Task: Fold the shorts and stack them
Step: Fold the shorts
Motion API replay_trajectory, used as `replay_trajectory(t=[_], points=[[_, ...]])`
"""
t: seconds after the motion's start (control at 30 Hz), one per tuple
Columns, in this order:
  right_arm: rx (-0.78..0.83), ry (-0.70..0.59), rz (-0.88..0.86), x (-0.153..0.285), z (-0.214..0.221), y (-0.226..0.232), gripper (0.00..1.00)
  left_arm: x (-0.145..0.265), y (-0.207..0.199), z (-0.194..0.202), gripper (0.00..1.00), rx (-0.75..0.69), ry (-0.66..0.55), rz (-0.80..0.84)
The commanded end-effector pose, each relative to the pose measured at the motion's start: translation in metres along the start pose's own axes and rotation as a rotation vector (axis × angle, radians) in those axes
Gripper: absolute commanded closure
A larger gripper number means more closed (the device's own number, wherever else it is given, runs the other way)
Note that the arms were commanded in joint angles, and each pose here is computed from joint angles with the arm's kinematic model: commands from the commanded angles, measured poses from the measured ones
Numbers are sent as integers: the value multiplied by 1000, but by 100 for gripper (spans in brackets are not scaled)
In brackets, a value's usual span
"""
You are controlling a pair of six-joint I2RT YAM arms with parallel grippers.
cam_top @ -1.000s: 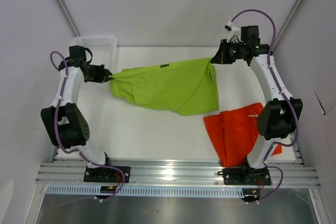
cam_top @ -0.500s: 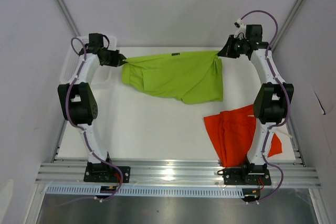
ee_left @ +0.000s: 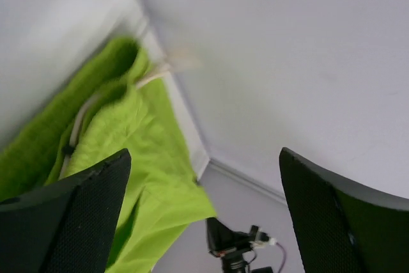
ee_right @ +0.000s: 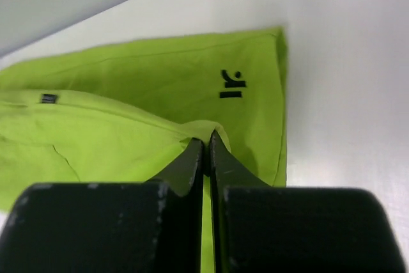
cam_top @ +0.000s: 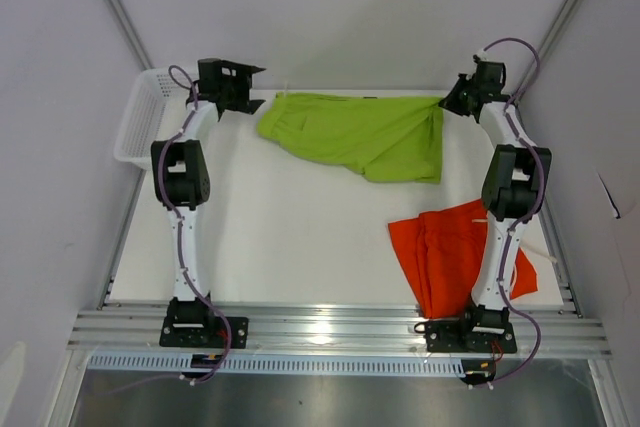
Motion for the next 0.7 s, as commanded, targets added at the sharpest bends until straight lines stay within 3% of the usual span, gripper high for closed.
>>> replay_trajectory(t=[0.0, 0.03, 0.07, 0.1, 0.17, 0.27, 0.5, 0.67], points=[[-65, -189, 208, 2, -41, -33, 100, 1, -61, 4, 1, -84, 58, 226], [-64, -184, 223, 2, -42, -32, 100, -7, -57, 2, 1, -83, 72, 226], [-57, -175, 219, 0, -41, -30, 87, -8, -56, 3, 1, -80, 80, 227], [-51, -153, 218, -6, -36, -32, 66, -5, -59, 4, 1, -88, 80, 238], [-50, -125, 240, -7, -36, -29, 35, 7, -63, 8, 1, -122, 63, 247], [-50, -92, 237, -6, -32, -30, 15, 28, -72, 13, 1, -162, 45, 264], [-15, -58, 206, 28, -35, -11, 12, 66, -70, 32, 1, -343, 70, 200], [17, 34, 183, 49, -19, 19, 13, 67, -37, 58, 1, -469, 132, 89]])
Point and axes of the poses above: each gripper's point midway between its finger pads, its own x axis back along the fingers, its own y axis along the line the jaws close on, z = x × y, the point moved 10 cm from there along x, back along the fingers, and after that the axes turned 6 degrees about x, right-handed, at the moved point
